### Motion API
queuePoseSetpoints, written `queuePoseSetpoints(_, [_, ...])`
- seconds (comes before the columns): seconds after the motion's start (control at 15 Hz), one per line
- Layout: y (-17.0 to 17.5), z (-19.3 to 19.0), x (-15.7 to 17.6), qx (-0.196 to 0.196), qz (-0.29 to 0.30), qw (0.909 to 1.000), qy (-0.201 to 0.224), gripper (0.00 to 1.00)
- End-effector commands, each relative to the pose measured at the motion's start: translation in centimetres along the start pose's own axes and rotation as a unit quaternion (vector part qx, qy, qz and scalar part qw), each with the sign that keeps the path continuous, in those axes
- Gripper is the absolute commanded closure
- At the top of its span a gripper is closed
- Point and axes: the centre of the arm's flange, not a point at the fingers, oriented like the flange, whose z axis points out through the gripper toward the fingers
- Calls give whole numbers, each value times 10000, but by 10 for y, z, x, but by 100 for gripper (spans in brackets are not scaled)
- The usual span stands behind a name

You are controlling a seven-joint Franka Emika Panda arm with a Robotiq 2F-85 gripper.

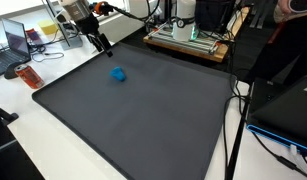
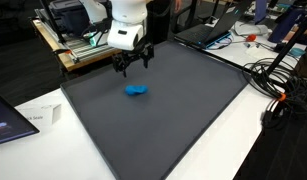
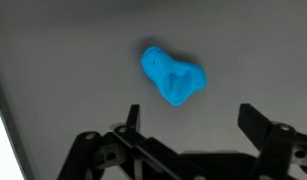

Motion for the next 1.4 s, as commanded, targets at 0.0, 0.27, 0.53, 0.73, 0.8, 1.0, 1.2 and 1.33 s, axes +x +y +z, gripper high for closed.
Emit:
queuePoseSetpoints(0.0, [20, -8, 12, 367, -433, 9982, -183, 0])
queuePoseSetpoints(0.27, [42, -15, 18, 633, -884, 9935, -332, 0])
queuePoseSetpoints(0.53, [70, -16, 25, 948, -1200, 9876, -343, 0])
queuePoseSetpoints(0.73, [90, -16, 29, 1163, -1422, 9826, -259, 0])
queuePoseSetpoints(0.8, [96, -15, 31, 1190, -1482, 9816, -184, 0])
queuePoseSetpoints(1.0, [111, -10, 39, 1369, -1660, 9766, -47, 0])
queuePoseSetpoints(1.2, [121, -1, 48, 1584, -1770, 9714, -25, 0])
queuePoseSetpoints(1.33, [126, 7, 52, 1776, -1803, 9673, -159, 0])
